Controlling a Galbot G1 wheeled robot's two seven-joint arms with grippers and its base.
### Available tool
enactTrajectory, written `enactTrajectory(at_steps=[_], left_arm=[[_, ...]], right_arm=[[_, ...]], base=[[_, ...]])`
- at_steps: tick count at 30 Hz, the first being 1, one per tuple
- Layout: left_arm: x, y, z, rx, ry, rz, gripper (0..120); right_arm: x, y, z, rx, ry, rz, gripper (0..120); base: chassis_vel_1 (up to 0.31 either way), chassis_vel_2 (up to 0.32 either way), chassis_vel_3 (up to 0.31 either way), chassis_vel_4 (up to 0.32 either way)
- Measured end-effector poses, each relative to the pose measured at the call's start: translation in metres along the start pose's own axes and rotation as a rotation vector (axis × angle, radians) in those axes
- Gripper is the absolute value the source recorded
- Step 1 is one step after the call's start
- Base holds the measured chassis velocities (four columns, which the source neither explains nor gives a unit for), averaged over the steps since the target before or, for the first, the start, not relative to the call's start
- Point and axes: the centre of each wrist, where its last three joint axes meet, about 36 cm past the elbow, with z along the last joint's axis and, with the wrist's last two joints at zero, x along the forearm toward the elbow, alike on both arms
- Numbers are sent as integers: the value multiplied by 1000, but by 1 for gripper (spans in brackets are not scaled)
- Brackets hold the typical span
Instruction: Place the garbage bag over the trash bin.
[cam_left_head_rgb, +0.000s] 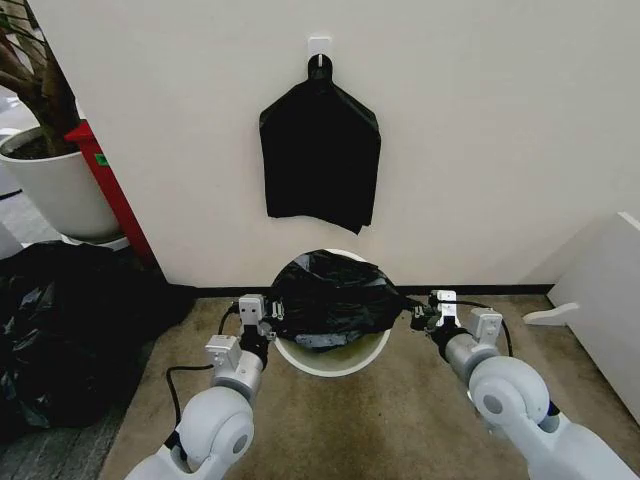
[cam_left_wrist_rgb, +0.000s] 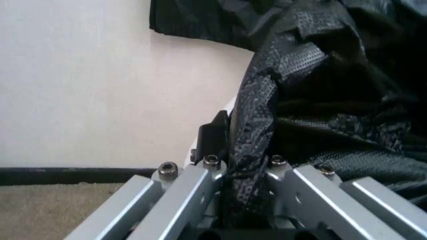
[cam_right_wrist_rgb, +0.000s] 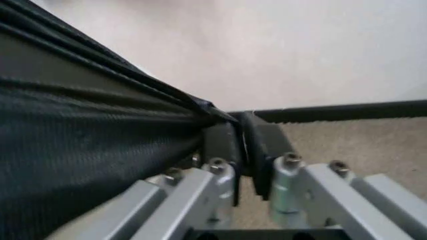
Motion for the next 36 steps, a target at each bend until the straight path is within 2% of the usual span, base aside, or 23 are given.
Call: enactTrajectory(at_steps=[1,7,10,13,16,23,27,29,32,36], left_arm=[[0,0,0,0,0,0,2],[-15,3,6,-3,22,-45,2],[-18,4,6,-2,28,-54,2],[-20,4,5,-1,40,-68,2],[-20,4,4,0,43,-70,2],[-15,5,2,-7,51,-69,2],[-10,4,-1,0,47,-60,2],[-8,3,-4,1,43,-57,2],[-7,4,-5,0,40,-57,2],[-7,5,-5,-1,40,-59,2]], right_arm=[[0,0,0,0,0,0,4],[53,19,-23,5,-89,7,31],[71,26,-28,4,-108,-5,38],[96,39,-34,5,-132,-15,54],[101,41,-34,11,-130,-9,59],[92,33,-46,62,-186,12,89],[62,14,-49,40,-137,37,98],[50,7,-49,25,-116,49,100],[50,9,-51,13,-116,41,100],[77,25,-58,7,-118,-15,100]], base=[[0,0,0,0],[0,0,0,0],[0,0,0,0],[0,0,0,0],[0,0,0,0],[0,0,0,0],[0,0,0,0],[0,0,0,0],[0,0,0,0],[0,0,0,0]])
